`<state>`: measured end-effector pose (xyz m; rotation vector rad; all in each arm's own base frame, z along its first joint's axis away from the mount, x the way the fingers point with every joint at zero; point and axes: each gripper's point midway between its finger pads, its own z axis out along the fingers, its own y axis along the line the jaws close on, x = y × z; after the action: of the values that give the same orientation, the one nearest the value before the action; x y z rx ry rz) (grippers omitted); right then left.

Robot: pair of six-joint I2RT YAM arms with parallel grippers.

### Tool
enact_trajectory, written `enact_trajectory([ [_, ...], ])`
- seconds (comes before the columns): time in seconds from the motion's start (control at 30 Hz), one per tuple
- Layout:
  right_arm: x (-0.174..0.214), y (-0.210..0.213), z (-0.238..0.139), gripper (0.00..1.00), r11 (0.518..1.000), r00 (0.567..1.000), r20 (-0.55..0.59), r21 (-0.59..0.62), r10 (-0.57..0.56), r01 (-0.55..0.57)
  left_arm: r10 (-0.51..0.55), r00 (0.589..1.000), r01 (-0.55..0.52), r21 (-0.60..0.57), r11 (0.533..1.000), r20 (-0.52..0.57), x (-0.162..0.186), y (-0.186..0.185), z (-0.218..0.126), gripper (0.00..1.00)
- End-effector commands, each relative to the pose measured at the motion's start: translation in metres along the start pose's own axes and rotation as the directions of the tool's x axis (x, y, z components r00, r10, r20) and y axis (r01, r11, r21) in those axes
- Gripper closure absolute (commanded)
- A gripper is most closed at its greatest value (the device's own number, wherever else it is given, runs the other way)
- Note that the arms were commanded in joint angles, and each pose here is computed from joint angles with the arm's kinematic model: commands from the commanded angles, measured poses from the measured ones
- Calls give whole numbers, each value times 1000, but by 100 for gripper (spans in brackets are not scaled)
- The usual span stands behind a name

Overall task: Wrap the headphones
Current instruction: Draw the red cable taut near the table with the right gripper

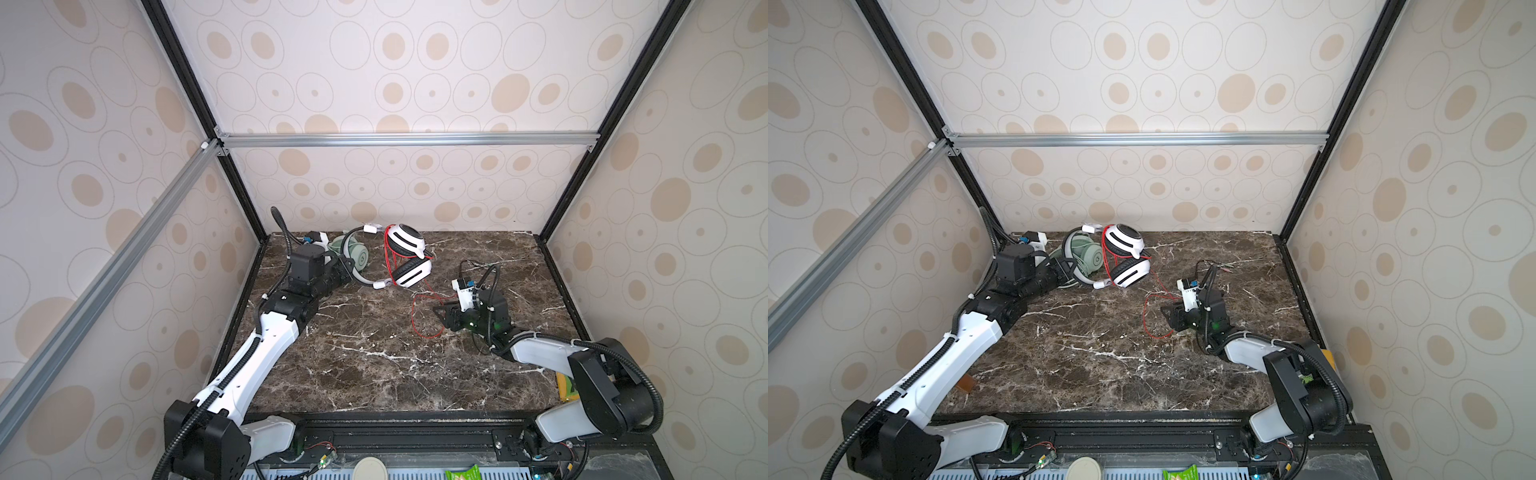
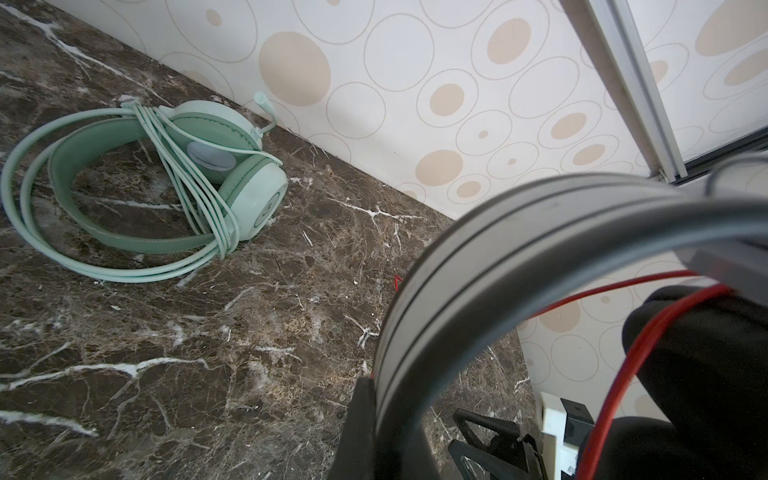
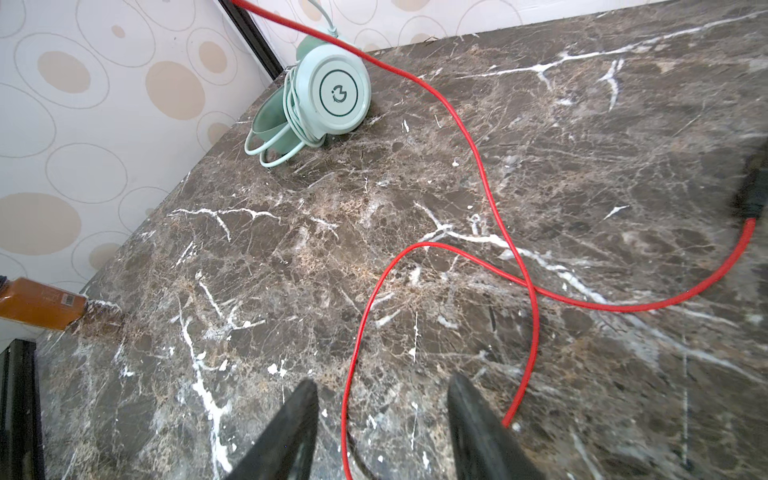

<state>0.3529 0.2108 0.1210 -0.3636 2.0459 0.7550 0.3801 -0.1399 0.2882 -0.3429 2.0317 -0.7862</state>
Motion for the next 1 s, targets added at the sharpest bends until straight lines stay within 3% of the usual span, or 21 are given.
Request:
enact_trajectory([
  [0.0, -16, 0, 2, 47, 1000, 1000, 21, 26, -17, 16, -26, 995, 13, 129, 992, 101, -31, -34, -20, 100],
  [0.17, -18, -13, 5, 46, 997, 1000, -9, 82, -12, 13, -27, 994, 12, 134, 991, 106, -31, -35, -23, 100],
  [0.67, -33, -29, 29, 40, 995, 997, -77, 99, -17, 24, -27, 991, 4, 167, 986, 135, -37, -44, -36, 100],
  [0.97, -25, -28, 53, 41, 999, 990, -136, 32, -23, 27, -23, 989, 0, 155, 988, 146, -38, -41, -36, 100],
])
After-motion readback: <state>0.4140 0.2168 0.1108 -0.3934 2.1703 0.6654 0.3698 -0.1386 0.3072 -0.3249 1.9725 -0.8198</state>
